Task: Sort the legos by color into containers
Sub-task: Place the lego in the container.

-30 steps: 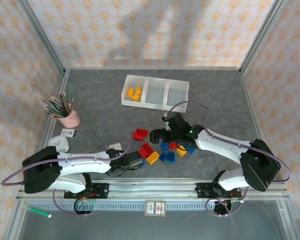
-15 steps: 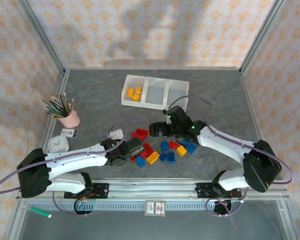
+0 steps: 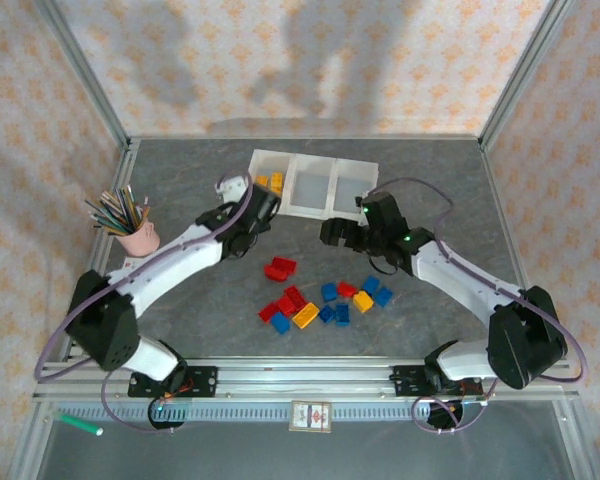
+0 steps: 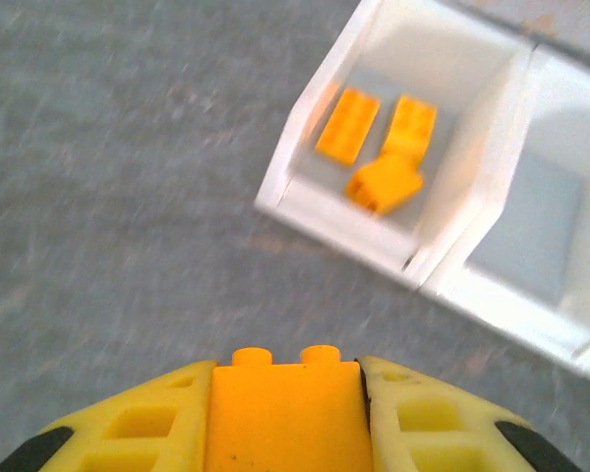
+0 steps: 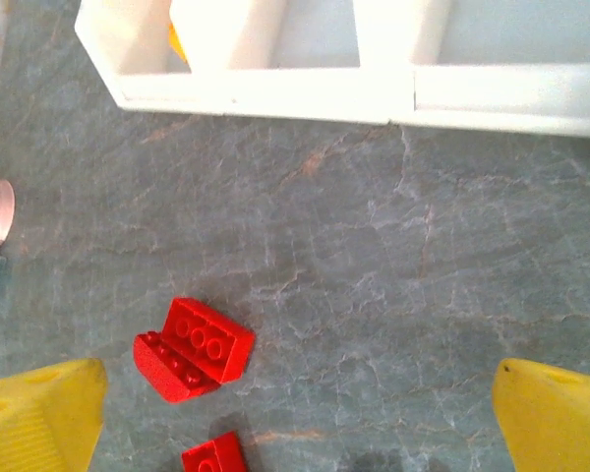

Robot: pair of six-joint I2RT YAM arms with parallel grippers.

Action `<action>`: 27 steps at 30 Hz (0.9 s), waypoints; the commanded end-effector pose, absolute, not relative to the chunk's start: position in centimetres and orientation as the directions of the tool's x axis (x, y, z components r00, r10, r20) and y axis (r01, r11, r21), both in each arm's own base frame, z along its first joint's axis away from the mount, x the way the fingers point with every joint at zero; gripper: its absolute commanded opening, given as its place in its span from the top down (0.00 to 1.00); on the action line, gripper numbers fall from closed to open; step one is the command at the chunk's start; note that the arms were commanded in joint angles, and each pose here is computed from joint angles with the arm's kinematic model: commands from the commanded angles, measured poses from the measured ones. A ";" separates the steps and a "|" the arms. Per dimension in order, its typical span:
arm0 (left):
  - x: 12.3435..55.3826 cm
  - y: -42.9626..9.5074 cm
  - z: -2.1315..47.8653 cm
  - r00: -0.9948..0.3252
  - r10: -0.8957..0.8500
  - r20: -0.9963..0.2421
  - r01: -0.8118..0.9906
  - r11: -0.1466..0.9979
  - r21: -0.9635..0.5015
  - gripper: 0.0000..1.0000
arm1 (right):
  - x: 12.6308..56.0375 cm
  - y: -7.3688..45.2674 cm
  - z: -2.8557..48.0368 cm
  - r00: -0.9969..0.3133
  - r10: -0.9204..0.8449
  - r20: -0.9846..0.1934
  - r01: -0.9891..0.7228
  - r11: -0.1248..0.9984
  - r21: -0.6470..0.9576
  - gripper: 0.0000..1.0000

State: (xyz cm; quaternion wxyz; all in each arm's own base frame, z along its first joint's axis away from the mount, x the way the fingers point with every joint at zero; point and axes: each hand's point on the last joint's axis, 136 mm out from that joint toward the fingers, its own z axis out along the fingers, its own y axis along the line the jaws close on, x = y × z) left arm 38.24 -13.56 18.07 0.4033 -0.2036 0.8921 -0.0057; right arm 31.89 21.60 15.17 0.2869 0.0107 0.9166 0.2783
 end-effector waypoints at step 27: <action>55.9 -15.4 13.5 -0.667 -0.198 -0.718 -0.229 0.972 -0.056 0.45 | 36.9 21.5 16.7 -0.792 0.232 -0.565 -0.121 0.847 0.518 0.00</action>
